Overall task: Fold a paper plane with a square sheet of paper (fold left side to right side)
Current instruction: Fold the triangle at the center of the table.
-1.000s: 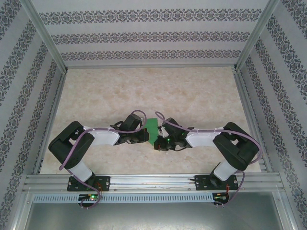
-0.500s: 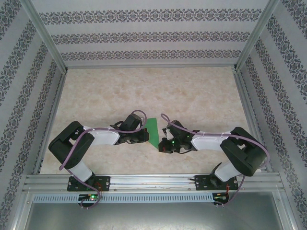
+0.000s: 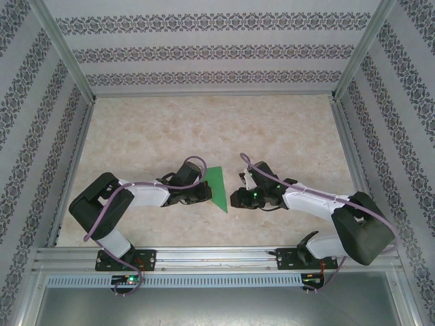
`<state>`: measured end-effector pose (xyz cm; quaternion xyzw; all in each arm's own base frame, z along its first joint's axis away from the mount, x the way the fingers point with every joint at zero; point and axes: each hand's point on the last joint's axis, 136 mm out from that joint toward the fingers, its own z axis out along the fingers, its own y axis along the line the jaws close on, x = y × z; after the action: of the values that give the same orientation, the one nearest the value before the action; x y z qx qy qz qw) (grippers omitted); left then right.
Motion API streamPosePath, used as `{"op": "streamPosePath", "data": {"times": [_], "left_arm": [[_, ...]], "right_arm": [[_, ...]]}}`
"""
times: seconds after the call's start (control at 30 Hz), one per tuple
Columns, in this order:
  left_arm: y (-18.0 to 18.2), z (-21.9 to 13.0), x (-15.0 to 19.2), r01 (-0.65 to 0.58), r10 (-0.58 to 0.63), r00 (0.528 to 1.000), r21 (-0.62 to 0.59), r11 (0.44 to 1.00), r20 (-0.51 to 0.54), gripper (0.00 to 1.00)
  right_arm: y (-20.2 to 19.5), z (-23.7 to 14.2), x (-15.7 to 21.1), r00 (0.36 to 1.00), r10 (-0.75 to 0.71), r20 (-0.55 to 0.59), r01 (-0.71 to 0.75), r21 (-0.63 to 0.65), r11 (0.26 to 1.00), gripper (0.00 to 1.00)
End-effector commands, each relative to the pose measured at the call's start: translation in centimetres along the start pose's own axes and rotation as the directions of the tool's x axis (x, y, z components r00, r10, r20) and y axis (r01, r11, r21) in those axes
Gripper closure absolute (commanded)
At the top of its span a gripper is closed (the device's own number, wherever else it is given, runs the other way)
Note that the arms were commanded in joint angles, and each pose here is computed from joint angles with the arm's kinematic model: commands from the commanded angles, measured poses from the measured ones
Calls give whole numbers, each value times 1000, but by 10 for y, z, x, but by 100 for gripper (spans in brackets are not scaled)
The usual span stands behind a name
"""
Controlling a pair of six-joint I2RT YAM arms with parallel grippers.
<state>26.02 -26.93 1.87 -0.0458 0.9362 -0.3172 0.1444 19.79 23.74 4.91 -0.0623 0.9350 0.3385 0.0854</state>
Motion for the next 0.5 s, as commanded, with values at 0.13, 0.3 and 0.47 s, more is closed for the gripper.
{"op": "streamPosePath", "data": {"times": [0.13, 0.3, 0.47], "left_arm": [[-7, -33, -15, -26, 29, 996, -34, 999, 80, 65], [0, -60, -31, -4, 8, 987, -27, 1000, 160, 55], [18, -73, -33, 27, -17, 984, -50, 998, 179, 50]], "right_arm": [[16, -8, -33, 962, -262, 73, 263, -4, 965, 48], [27, 4, -42, 943, -327, 69, 331, -63, 942, 43], [35, 22, -43, 937, -346, 46, 349, -118, 930, 43]]}}
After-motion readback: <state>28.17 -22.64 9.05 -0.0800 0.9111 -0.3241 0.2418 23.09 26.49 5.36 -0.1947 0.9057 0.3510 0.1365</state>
